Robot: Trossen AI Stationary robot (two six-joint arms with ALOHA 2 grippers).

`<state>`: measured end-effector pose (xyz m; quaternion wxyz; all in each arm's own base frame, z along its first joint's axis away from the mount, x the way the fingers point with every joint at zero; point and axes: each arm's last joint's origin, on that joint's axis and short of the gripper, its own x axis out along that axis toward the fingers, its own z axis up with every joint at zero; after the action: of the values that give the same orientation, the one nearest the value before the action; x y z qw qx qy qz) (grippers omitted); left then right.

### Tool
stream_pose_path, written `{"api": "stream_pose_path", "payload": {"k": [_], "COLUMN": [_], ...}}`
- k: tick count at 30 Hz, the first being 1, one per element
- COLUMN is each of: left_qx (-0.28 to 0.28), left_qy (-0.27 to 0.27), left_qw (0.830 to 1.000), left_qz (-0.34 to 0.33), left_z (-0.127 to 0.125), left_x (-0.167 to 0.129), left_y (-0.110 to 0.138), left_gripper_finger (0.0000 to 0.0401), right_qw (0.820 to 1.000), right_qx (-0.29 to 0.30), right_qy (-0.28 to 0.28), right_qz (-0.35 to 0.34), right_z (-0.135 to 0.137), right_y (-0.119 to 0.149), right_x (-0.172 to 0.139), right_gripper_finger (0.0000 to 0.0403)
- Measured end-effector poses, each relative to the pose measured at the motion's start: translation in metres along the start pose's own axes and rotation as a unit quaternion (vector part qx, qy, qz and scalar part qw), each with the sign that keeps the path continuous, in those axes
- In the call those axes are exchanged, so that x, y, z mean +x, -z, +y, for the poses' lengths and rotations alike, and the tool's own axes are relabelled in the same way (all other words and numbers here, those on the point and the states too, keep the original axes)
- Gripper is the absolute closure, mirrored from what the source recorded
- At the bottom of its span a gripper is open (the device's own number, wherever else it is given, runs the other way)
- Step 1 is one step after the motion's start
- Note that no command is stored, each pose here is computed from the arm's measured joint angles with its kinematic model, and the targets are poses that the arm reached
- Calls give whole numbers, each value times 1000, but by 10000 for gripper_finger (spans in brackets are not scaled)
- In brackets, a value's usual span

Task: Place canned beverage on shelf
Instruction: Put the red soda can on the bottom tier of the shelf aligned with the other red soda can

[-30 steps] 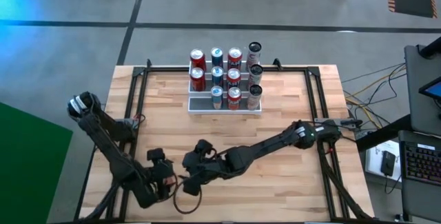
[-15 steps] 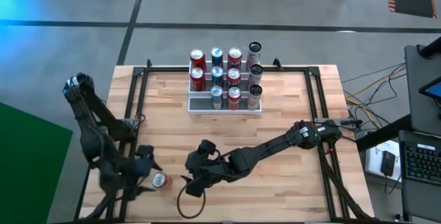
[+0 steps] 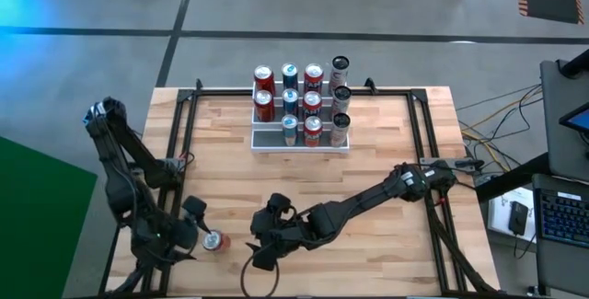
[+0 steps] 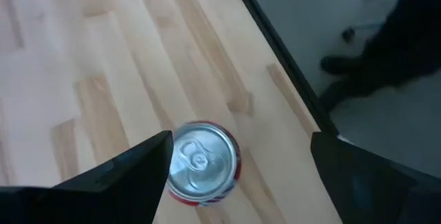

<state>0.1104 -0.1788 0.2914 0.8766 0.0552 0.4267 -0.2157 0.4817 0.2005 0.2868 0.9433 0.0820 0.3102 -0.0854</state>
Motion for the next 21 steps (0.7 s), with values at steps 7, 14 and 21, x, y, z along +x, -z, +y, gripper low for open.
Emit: {"api": "stream_pose_path", "payload": {"k": [7,14,21], "left_qx": [44,85,105], "left_qy": [-3,4,-18], "left_qw": [999,994,990], "left_qz": [30,67,90], "left_z": [3,6,18], "left_x": [12,24,33], "left_y": [-2,-2,-5], "left_gripper_finger": [72,65,58], "right_qw": [1000,1000,1000], "right_qx": [-2,0,6], "right_qy": [3,2,1], "right_qz": [8,7,7], "right_z": [0,1,2], "right_y": [2,2,3], "right_x": [-1,-1,-2], "right_gripper_finger": [21,21,21]}}
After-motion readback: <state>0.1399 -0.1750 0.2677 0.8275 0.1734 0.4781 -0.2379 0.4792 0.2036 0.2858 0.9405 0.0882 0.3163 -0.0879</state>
